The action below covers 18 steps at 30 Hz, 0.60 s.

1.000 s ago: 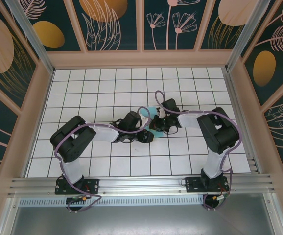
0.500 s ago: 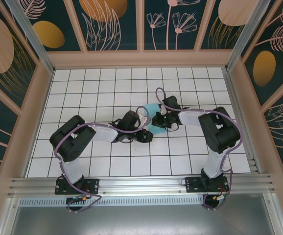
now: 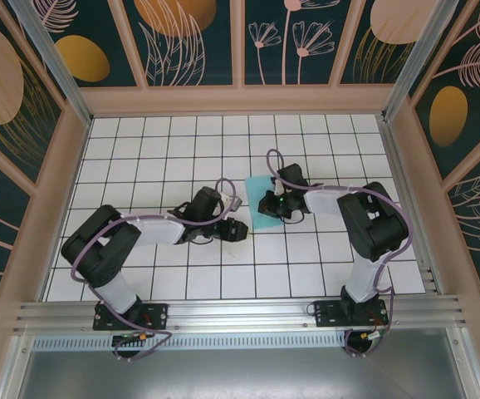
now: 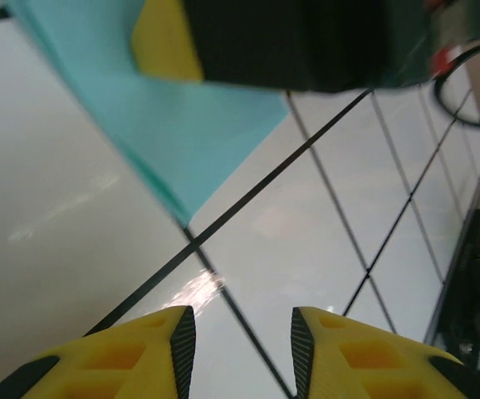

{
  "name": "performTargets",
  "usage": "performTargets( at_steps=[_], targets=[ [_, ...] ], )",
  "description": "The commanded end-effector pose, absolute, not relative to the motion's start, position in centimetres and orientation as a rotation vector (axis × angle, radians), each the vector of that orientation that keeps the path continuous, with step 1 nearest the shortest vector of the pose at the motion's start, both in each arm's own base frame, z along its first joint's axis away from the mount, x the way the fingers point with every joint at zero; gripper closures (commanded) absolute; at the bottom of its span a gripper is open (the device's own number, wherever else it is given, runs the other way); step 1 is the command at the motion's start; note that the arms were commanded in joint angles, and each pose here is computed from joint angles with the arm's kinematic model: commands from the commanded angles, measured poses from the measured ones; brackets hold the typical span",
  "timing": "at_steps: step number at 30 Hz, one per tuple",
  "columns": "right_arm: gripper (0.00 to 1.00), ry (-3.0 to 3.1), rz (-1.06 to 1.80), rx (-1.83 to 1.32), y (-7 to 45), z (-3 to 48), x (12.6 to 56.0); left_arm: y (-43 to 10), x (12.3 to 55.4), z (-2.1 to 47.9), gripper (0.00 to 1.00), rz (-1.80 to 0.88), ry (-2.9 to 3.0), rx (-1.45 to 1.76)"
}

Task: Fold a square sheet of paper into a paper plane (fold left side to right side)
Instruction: Fold the triangle a second time at the center of the table.

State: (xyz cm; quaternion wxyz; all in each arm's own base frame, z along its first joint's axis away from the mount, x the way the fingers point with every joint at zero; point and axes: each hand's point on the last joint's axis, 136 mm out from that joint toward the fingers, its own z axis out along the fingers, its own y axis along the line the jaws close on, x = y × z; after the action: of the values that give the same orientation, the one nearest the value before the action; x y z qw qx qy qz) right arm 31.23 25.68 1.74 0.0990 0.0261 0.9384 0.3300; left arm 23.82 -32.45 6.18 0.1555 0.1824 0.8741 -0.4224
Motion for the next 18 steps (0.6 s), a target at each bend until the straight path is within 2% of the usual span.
performTargets(
  at_steps=[1, 9, 18],
  targets=[
    [0.90, 2.840, 1.019, 0.152, 26.1, 1.2, 29.0, -33.8, 23.9, 8.1, 0.63, -1.318, 2.464, 0.535],
    [0.90, 2.844, 1.017, 0.165, 26.4, 1.4, 29.2, -36.3, 24.9, 7.3, 0.63, -1.412, 2.455, 0.570],
    [0.89, 2.842, 1.044, 0.156, 26.8, 1.6, 29.3, -36.3, 26.3, 4.1, 0.63, -1.293, 2.533, 0.556]
  ],
)
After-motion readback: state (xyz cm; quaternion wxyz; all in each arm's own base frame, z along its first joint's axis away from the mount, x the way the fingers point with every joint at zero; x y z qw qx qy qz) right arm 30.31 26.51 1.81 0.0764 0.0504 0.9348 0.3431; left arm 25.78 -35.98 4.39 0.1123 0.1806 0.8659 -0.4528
